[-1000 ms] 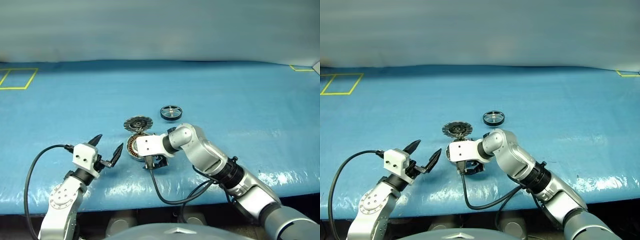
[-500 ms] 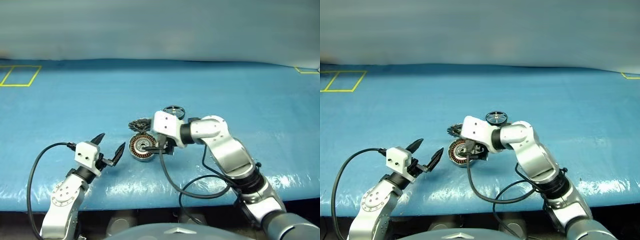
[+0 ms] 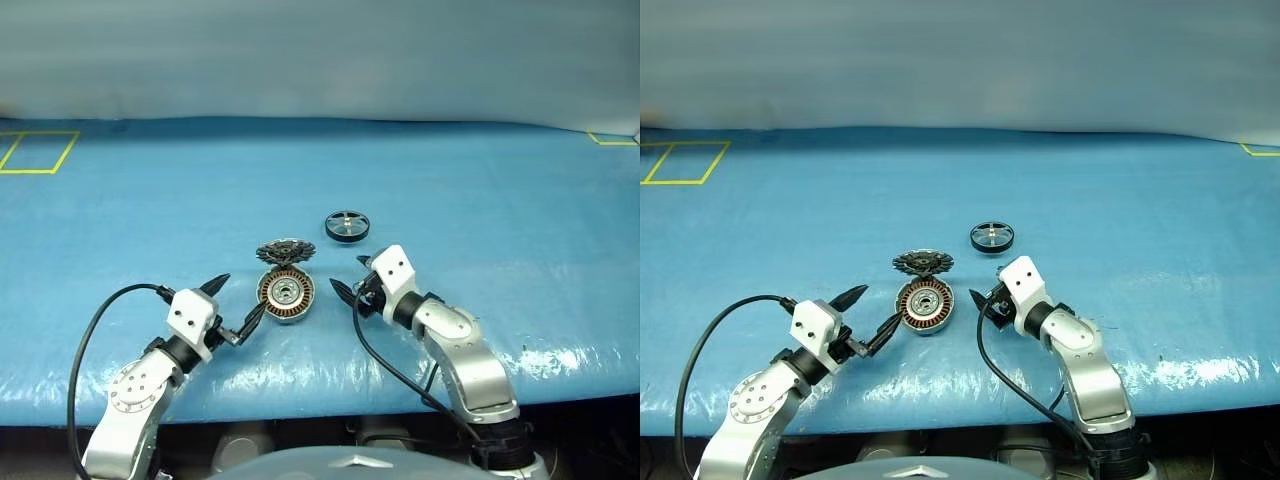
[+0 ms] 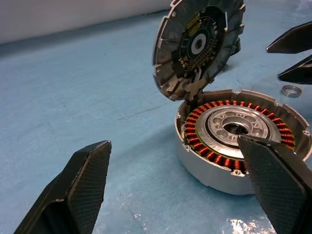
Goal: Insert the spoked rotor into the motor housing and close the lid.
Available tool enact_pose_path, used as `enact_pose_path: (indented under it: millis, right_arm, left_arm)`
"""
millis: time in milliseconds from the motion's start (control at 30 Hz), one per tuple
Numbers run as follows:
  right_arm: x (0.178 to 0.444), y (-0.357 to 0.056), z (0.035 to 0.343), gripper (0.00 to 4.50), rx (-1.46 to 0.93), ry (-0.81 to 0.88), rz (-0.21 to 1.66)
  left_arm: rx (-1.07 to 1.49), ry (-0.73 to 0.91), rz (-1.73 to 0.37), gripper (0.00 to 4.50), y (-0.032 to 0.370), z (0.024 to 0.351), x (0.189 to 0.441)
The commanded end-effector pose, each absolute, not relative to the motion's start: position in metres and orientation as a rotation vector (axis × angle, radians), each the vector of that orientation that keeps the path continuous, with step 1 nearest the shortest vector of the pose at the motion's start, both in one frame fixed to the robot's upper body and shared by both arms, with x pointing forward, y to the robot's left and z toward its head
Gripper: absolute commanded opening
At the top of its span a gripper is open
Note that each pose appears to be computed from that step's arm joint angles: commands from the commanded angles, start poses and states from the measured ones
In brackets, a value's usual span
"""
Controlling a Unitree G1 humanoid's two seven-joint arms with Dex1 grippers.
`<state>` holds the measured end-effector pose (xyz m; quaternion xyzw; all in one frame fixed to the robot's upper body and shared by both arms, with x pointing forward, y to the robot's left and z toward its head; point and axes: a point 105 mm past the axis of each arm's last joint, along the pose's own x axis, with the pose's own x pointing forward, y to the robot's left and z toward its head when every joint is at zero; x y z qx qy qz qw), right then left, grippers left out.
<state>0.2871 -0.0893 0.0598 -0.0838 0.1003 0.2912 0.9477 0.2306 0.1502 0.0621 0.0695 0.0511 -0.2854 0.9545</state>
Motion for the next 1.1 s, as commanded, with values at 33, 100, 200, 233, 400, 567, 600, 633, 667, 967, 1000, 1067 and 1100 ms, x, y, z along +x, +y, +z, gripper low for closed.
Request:
enact_pose_path:
  millis: [33,100,200,233,400,567,600,633,667,967,1000,1067,1100]
  right_arm:
    - [0.289,-0.092,0.059,3.84,-0.179,0.162,0.535]
    - [0.288,-0.094,0.054,3.84,-0.168,0.176,0.529]
    - [0.280,-0.094,0.045,3.84,-0.176,0.208,0.544]
    - [0.277,-0.095,0.042,3.84,-0.161,0.222,0.544]
    - [0.264,-0.096,0.030,3.84,-0.105,0.279,0.539]
    - [0.263,-0.100,0.028,3.66,-0.046,0.303,0.483]
    - [0.264,-0.101,0.028,3.46,-0.046,0.306,0.477]
    - [0.264,-0.101,0.028,3.22,-0.042,0.309,0.473]
    - [0.265,-0.101,0.028,2.92,-0.039,0.310,0.473]
    - [0.266,-0.095,0.041,0.67,-0.123,0.275,0.521]
    - [0.267,-0.094,0.046,0.67,-0.136,0.259,0.533]
    - [0.269,-0.091,0.057,0.67,-0.153,0.225,0.555]
    - [0.270,-0.089,0.062,0.67,-0.153,0.208,0.561]
  left_arm:
    - [0.166,0.083,-0.641,4.50,0.142,0.070,0.226]
    - [0.174,0.090,-0.654,4.50,0.141,0.068,0.225]
    - [0.163,0.091,-0.657,4.50,0.140,0.067,0.224]
    - [0.162,0.091,-0.658,4.50,0.140,0.067,0.223]
    - [0.153,0.090,-0.663,4.50,0.139,0.066,0.224]
    - [0.149,0.088,-0.659,4.50,0.139,0.065,0.227]
    - [0.146,0.088,-0.658,4.50,0.139,0.065,0.227]
    - [0.144,0.087,-0.658,4.50,0.139,0.065,0.227]
    - [0.144,0.089,-0.660,4.50,0.139,0.065,0.227]
    - [0.141,0.091,-0.643,4.50,0.142,0.063,0.227]
    - [0.142,0.091,-0.640,4.50,0.142,0.062,0.227]
    - [0.149,0.089,-0.630,4.50,0.144,0.062,0.227]
    - [0.151,0.089,-0.627,4.50,0.144,0.061,0.227]
